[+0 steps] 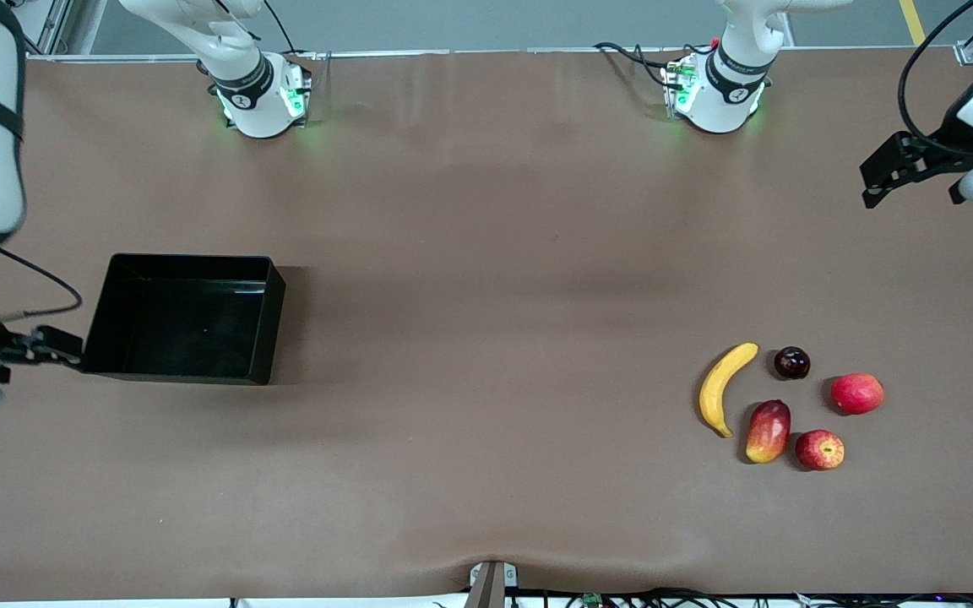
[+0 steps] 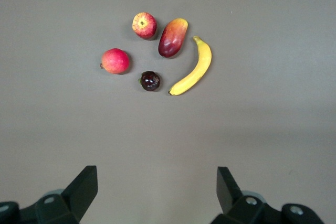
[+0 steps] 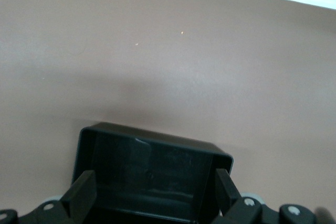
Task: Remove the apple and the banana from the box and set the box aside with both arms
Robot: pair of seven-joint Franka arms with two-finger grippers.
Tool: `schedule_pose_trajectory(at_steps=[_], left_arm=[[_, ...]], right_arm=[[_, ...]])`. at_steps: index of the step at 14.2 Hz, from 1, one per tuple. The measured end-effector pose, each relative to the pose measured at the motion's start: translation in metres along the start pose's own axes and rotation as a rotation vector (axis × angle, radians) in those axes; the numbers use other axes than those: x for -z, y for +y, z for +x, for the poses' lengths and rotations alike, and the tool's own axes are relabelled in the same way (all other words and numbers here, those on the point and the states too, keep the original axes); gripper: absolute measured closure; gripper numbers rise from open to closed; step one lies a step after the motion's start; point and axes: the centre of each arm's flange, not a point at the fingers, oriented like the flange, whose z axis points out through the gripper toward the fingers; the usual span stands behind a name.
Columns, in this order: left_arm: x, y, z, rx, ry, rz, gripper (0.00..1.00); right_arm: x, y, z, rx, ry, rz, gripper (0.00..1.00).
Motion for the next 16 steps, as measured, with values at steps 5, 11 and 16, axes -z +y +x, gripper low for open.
schedule_pose_trajectory(at_steps=[5,11,16], left_arm=[[-0.001,-0.002,0.001,-0.014,-0.002,0.0,0.0],[-0.004,-0.008,0.002,-0.001,-0.007,0.001,0.0],[-0.005,-0.019,0.003,0.019,-0.008,0.002,0.0]], right_arm=[[0.095,-0.014,-0.071,-0.022,-0.09,0.033,0.0],[0.126,-0.057,-0.154,-0.115,-0.104,0.045,0.0],[0.119,-0.057,-0.169,-0.13,-0.091,0.068,0.0]])
